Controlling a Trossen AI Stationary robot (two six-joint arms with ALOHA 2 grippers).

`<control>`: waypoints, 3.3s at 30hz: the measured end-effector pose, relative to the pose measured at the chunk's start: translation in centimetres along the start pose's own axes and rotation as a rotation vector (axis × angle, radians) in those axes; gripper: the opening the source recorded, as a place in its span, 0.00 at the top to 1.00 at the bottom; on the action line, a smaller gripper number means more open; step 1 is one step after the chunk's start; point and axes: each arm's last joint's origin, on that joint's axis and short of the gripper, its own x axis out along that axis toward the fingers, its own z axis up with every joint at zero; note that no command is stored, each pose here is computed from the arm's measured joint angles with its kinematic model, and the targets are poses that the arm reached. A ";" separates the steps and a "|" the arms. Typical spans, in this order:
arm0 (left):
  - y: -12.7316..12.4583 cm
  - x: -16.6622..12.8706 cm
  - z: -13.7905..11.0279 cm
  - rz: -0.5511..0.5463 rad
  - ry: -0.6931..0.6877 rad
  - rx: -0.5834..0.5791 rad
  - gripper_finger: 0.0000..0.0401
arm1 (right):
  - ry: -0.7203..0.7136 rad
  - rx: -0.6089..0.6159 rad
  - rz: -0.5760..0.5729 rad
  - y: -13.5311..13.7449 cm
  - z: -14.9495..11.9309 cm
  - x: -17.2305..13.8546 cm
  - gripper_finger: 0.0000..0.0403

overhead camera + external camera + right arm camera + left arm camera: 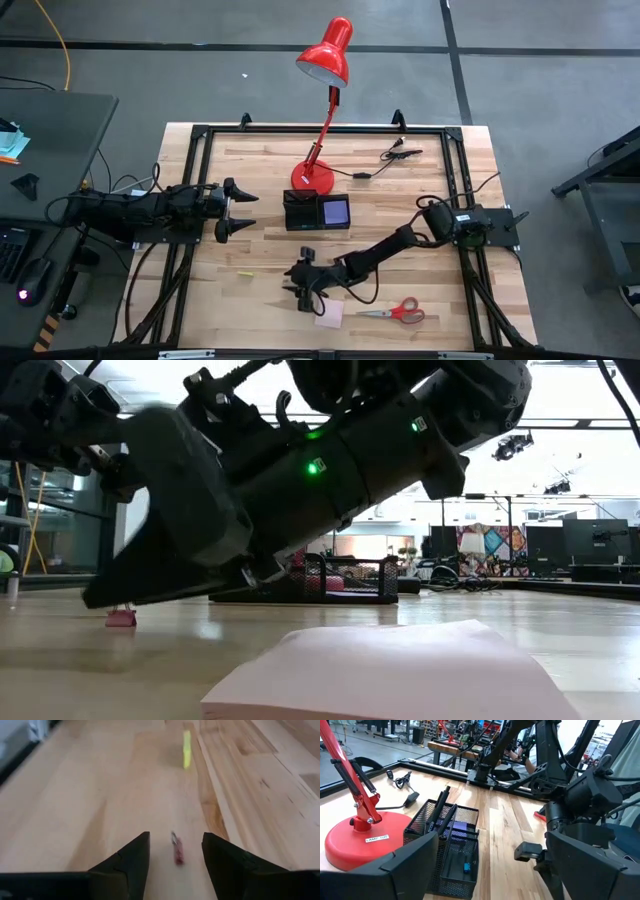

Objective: Pick and place office supplies into organizer
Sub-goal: Put the pink binder clip into the black desk organizer, then put the green eraser into the black desk organizer

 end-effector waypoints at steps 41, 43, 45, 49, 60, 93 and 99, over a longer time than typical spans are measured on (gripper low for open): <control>0.0 0.0 0.0 0.000 0.000 0.000 0.11 | -0.084 0.065 -0.017 -0.3 0.8 0.1 0.98; 0.0 0.0 0.0 0.000 0.000 0.000 0.11 | -0.093 0.068 -0.049 -0.6 0.9 0.1 0.97; 0.0 0.0 0.0 0.000 0.000 0.000 0.11 | -0.102 0.075 -0.099 -1.0 1.0 0.2 0.98; 0.0 0.0 0.0 0.000 0.000 0.000 0.11 | -0.128 0.107 -0.203 -1.9 1.2 0.3 0.99; 0.0 0.0 0.0 0.000 0.000 0.000 0.11 | -0.262 0.193 -0.631 -3.6 1.5 -0.2 0.99; 0.0 0.0 0.0 0.001 0.000 0.000 0.11 | -0.224 0.135 -0.810 -5.9 1.4 -0.1 0.65; 0.0 0.0 0.0 0.000 0.000 0.000 0.11 | -0.269 0.005 -0.665 -2.7 2.3 -0.5 0.59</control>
